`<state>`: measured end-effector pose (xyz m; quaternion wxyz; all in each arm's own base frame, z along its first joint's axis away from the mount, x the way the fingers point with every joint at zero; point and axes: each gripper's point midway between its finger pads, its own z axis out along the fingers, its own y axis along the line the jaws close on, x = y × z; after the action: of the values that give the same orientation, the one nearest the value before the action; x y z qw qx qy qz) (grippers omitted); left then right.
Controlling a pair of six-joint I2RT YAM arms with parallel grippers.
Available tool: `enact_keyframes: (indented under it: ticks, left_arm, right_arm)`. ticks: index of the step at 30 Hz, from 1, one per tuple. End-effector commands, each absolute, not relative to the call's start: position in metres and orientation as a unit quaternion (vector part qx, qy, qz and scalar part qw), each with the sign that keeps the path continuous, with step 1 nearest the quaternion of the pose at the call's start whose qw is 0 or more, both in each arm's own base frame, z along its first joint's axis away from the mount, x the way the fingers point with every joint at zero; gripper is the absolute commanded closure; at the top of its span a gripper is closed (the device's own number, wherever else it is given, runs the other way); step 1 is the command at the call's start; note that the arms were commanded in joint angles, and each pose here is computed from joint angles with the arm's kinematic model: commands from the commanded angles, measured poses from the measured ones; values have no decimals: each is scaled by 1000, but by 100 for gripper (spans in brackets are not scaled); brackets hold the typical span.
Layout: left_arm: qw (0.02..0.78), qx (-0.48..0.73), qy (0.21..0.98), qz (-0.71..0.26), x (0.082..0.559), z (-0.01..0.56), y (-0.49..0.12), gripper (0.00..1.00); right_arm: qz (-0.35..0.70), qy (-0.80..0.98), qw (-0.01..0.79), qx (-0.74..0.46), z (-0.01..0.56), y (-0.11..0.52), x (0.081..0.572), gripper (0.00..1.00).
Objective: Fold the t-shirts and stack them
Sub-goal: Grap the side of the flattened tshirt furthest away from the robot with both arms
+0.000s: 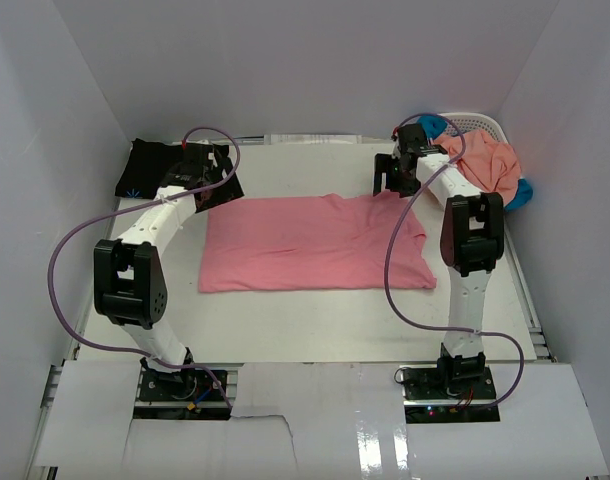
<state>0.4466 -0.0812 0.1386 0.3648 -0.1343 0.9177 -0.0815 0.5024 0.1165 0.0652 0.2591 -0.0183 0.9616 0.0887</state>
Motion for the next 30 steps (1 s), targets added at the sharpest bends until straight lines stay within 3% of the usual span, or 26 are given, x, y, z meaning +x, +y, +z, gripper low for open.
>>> enact_keyframes:
  ticks: [1, 11, 15, 18, 19, 21, 22, 25, 30]
  left_arm:
    - [385, -137, 909, -85, 454, 157, -81, 8]
    - [381, -137, 911, -81, 456, 153, -81, 8]
    - [380, -137, 911, -78, 456, 151, -80, 8]
    - [380, -136, 912, -77, 456, 150, -80, 8]
    - [380, -138, 912, -76, 456, 150, -79, 8]
    - [380, -137, 912, -76, 456, 150, -79, 8]
    - [380, -137, 912, -76, 456, 150, -80, 8]
    - [379, -137, 912, -76, 455, 150, -79, 8]
    - [378, -135, 912, -78, 455, 150, -80, 8]
  right_arm:
    - [79, 952, 293, -23, 72, 109, 529, 16]
    - [68, 952, 296, -20, 51, 100, 548, 19]
    - [84, 950, 301, -28, 48, 105, 553, 26]
    - [90, 946, 311, -33, 51, 108, 558, 37]
    - [91, 945, 311, -36, 51, 109, 558, 48]
    - [101, 945, 310, -39, 53, 112, 558, 60]
    - [109, 943, 312, -43, 57, 115, 557, 73]
    - [130, 938, 317, -57, 70, 122, 551, 92]
    - [168, 920, 343, -85, 102, 133, 534, 92]
